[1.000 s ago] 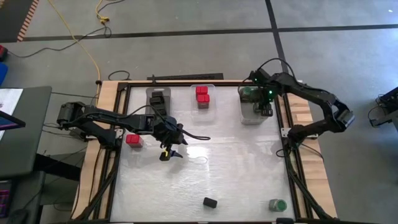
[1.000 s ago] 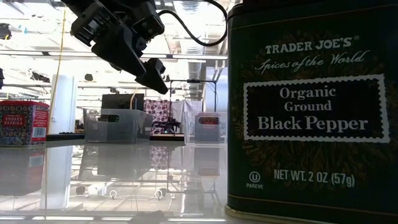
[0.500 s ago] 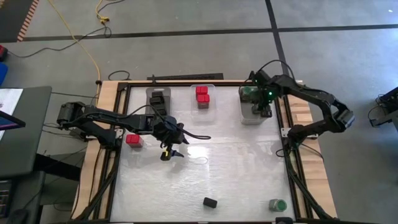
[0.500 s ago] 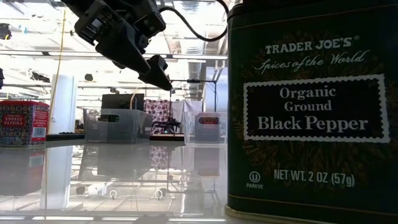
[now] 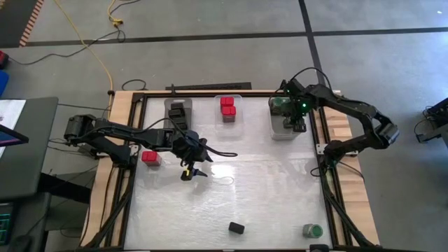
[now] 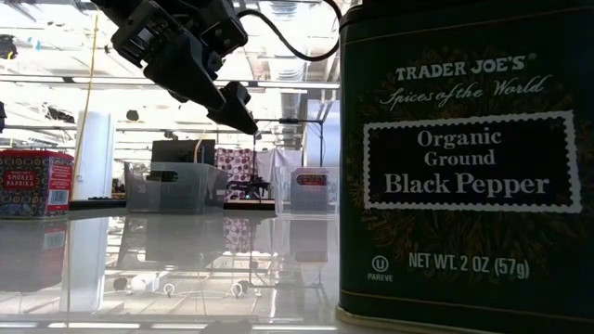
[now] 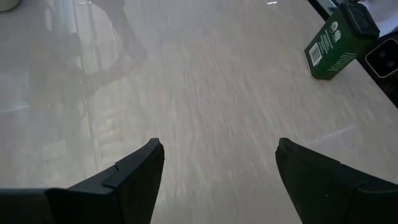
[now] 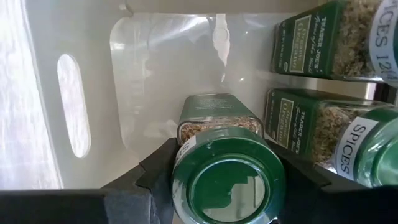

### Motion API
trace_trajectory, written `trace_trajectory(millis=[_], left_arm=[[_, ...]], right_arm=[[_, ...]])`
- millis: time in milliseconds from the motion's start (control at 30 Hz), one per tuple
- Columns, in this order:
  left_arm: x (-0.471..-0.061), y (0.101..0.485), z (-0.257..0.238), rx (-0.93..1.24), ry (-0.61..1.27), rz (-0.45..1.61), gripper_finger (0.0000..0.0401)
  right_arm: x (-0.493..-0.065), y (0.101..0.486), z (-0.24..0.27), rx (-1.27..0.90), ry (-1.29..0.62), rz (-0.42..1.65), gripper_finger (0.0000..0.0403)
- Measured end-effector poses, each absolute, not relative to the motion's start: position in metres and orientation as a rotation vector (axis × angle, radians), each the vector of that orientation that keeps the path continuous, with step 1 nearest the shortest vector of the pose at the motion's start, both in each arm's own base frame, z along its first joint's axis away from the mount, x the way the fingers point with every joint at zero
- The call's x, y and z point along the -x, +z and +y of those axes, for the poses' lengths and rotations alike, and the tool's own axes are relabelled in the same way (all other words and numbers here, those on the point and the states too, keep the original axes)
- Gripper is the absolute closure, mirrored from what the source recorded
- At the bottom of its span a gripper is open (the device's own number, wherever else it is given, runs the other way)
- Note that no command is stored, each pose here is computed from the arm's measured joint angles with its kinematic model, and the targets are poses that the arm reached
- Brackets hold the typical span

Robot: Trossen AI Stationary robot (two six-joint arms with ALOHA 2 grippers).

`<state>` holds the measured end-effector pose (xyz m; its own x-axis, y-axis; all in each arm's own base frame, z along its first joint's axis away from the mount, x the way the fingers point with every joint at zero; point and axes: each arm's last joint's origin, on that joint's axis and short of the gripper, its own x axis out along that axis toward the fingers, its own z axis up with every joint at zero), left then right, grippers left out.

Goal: Sort spices by type
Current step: Put the green seasoning bottle into the gray bin

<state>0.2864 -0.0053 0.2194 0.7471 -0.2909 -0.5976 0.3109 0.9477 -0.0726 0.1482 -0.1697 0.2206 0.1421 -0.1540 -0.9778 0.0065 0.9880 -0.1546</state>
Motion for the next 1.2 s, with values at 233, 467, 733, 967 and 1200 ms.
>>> trace_trajectory(millis=[233,467,733,967,1200], left_arm=[[-0.2864,0.2194,-0.0053,-0.032,-0.329,0.648,0.0104],[-0.2864,0.2194,-0.0053,-0.041,-0.331,0.647,0.0104],[-0.2888,0.2224,-0.0052,-0.068,-0.334,0.604,0.0104],[-0.2889,0.2225,-0.0052,-0.067,-0.334,0.602,0.0104],[-0.2888,0.2225,-0.0053,-0.065,-0.334,0.603,0.0104]], right_arm=[[-0.1482,0.2206,-0.1697,0.128,-0.113,1.425,0.0179],[-0.1478,0.2205,-0.1693,0.127,-0.108,1.430,0.0174],[-0.1478,0.2205,-0.1693,0.127,-0.108,1.431,0.0173],[-0.1477,0.2205,-0.1693,0.128,-0.110,1.433,0.0173],[-0.1477,0.2205,-0.1693,0.132,-0.106,1.434,0.0173]])
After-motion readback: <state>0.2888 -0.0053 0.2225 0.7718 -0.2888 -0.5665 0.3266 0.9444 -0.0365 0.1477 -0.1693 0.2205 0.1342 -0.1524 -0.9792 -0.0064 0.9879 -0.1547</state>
